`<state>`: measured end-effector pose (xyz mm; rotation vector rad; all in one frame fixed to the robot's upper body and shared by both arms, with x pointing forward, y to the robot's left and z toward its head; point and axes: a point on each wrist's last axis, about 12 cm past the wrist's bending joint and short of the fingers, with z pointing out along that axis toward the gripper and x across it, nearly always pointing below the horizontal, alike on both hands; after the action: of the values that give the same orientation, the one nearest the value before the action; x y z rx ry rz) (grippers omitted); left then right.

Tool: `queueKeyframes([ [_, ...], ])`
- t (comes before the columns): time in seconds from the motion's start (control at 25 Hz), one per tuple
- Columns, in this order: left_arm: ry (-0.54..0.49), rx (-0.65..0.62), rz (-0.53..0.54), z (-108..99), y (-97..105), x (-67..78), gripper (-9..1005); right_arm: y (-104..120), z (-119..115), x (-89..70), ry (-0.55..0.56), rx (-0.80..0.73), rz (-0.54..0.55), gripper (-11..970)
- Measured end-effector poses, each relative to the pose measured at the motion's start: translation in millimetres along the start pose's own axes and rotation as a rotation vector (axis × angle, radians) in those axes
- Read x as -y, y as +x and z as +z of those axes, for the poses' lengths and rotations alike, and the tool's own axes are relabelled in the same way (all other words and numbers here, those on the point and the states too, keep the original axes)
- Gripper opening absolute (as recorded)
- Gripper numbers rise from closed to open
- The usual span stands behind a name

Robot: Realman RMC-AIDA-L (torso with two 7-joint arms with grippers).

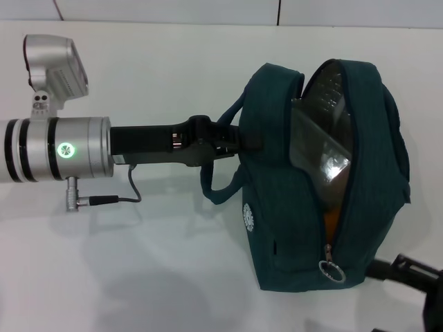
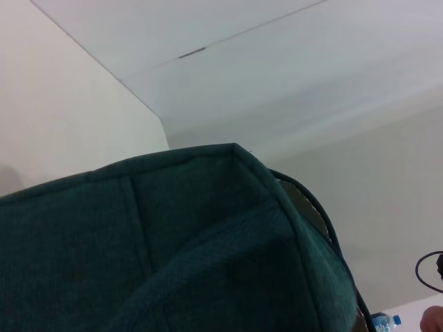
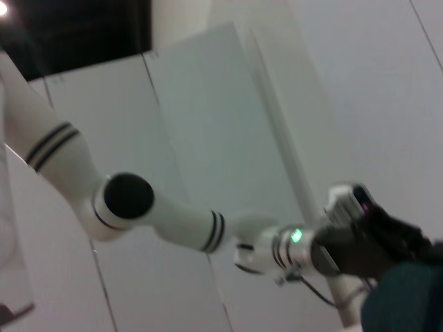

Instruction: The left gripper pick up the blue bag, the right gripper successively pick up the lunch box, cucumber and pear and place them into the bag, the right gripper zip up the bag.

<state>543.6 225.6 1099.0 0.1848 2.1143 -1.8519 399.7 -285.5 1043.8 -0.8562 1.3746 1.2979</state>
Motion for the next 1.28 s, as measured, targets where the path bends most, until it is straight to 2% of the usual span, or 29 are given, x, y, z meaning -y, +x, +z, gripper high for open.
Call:
queueKeyframes([
  [0.16, 0.000, 0.001, -0.001, 0, 0, -0.3, 36, 11, 0, -1.3, 0.044, -0.037, 0.006, 839],
  [0.48, 0.003, -0.005, -0.005, 2, 1, -0.5, 37, 18, 2, 6.2, 0.092, -0.087, 0.005, 837],
  [1.28, 0.011, -0.006, -0.007, 4, 3, -1.4, 41, 17, 20, 23.3, 0.070, -0.145, -0.023, 832],
])
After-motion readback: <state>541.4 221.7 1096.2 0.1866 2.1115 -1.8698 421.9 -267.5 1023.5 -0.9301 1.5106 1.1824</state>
